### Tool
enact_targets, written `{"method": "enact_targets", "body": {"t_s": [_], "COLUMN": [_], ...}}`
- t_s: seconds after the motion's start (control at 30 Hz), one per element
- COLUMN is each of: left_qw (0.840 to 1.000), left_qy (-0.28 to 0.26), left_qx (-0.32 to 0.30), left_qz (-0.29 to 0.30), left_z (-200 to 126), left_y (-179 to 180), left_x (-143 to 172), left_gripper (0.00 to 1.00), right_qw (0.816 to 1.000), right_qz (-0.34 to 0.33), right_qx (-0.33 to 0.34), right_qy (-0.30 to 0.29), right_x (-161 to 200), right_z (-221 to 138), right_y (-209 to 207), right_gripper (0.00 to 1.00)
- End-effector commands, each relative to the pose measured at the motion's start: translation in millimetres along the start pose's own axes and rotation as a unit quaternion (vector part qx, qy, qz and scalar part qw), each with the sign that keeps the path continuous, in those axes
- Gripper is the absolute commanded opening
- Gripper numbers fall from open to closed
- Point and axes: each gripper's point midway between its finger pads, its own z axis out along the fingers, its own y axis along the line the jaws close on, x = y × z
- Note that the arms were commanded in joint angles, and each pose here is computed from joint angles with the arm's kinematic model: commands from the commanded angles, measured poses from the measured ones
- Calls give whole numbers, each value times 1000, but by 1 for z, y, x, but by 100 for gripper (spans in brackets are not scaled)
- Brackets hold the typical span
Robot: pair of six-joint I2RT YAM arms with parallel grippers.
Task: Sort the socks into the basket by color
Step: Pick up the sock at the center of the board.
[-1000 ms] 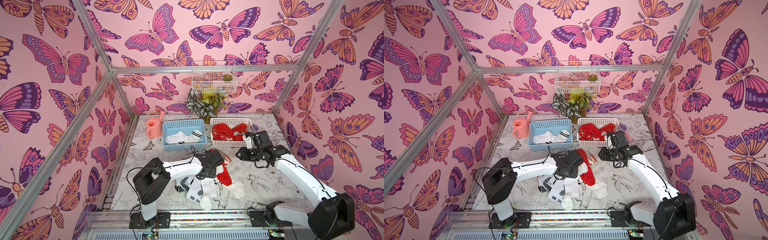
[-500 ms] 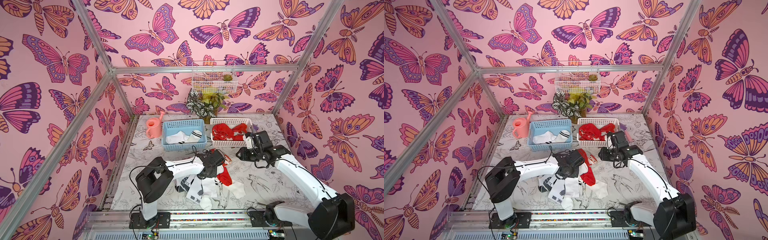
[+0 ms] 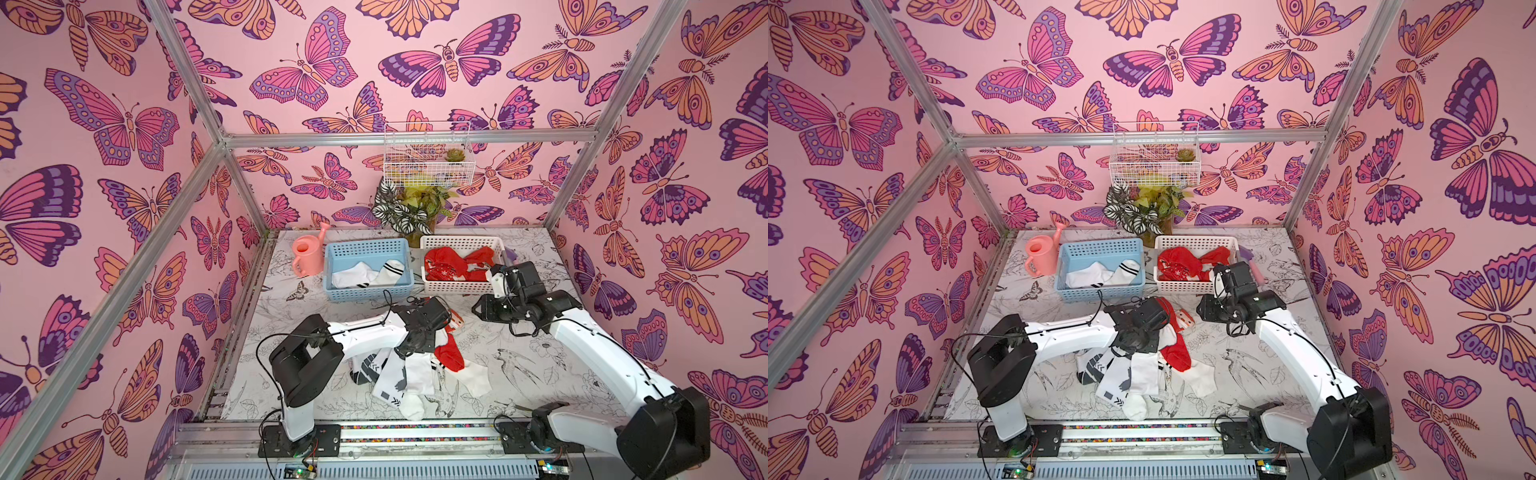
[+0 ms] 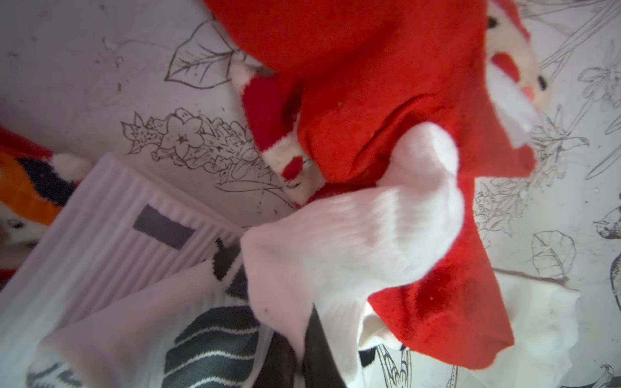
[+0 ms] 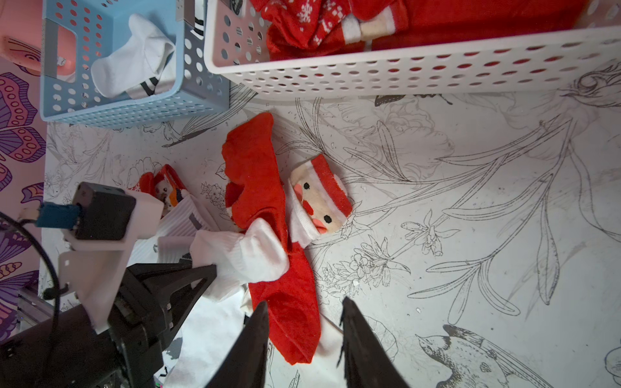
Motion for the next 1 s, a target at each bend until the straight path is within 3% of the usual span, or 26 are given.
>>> {"method": "enact_targets", "body": {"t_s": [0.0,0.67,0.97], "left_qw": [1000,999,999], "left_qy": [-23,-29,-37], "left_qx": [16,8,12], "left_qz": [10,26,29], "left_z": [-17,-13,-19], "left_y": [-10,-17,-17], "left_x": [-13,-27,-32], "left_gripper": [6,17,3], "right_qw": [1000,1000,1000], "right_qz": [-2,-5,-6], "right_qx": [-7,-6,-5], "right_qy": [0,3,1], "right_x": [2,4,3], "right_z": [-2,-1,-2], "right_y": [3,2,2], "right_gripper": [38,38,38]}}
